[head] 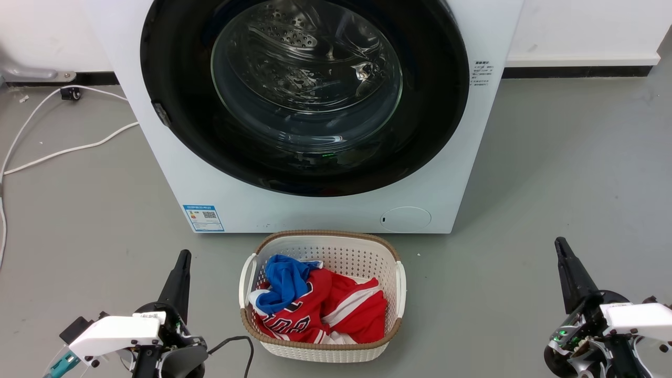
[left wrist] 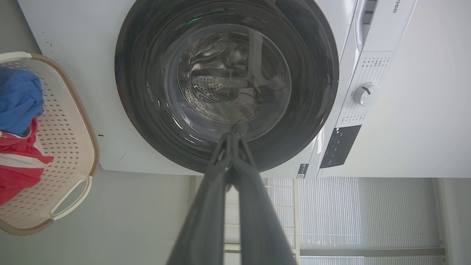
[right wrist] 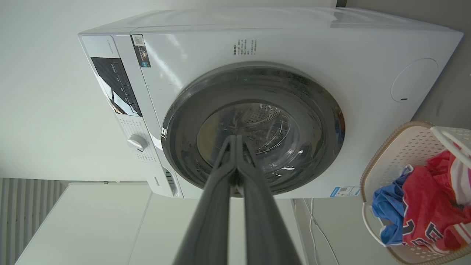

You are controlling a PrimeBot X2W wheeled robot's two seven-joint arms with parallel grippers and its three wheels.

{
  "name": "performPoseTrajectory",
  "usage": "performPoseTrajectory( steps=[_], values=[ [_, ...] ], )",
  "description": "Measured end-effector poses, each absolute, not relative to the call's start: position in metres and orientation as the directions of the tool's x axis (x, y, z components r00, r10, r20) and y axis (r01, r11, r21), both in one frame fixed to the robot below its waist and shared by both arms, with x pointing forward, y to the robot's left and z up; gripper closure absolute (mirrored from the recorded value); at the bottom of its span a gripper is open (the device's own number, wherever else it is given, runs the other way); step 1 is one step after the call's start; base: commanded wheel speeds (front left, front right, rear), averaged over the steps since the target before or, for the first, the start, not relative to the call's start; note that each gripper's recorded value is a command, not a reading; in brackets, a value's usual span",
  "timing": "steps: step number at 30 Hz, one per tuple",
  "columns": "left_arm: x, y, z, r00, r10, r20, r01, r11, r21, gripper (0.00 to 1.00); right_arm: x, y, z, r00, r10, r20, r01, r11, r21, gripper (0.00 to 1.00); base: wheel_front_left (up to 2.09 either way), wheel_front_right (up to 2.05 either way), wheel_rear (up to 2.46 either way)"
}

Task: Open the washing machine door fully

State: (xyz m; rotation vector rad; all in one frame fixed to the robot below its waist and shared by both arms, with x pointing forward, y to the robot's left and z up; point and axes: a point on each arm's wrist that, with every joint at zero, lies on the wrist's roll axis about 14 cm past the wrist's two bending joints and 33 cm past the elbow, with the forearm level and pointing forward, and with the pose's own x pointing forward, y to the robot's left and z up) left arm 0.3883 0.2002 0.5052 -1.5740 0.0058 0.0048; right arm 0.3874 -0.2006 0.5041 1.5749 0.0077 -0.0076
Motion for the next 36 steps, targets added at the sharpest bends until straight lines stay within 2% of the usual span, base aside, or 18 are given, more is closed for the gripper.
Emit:
performPoseTrajectory(
  steps=[6,7,13,19,27,36],
  values=[
    [0.388,0.2,0.505,1.0,-0.001,-0.007,-0.007,-0.003,-1.0,1.0,0.387,-0.201,0.504,1.0,0.0,-0.01,0.01,-0.004,1.0,1.0,0.0,0.0,0.0],
    [0.388,0.2,0.505,1.0,-0.001,-0.007,-0.007,-0.003,-1.0,0.0,0.387,-0.201,0.504,1.0,0.0,-0.01,0.01,-0.004,1.0,0.0,0.0,0.0,0.0],
    [0.375,0.199,0.478,0.996,0.0,-0.089,-0.089,-0.009,-0.996,0.0,0.374,-0.202,0.476,0.996,-0.011,-0.093,0.093,-0.011,0.996,0.0,0.0,0.0,0.0],
    [0.376,0.2,0.481,0.997,0.019,-0.08,-0.081,0.041,-0.996,0.0,0.373,-0.207,0.476,0.994,-0.04,-0.097,0.099,0.037,0.994,0.0,0.0,0.0,0.0],
    [0.378,0.204,0.49,0.997,0.043,-0.063,-0.07,0.168,-0.983,0.0,0.37,-0.216,0.483,0.994,-0.076,-0.077,0.09,0.182,0.979,0.0,0.0,0.0,0.0],
    [0.38,0.197,0.501,0.998,0.043,-0.052,-0.064,0.356,-0.932,0.0,0.37,-0.214,0.5,0.997,-0.074,-0.022,0.05,0.404,0.913,0.0,0.0,0.0,0.0]
  ],
)
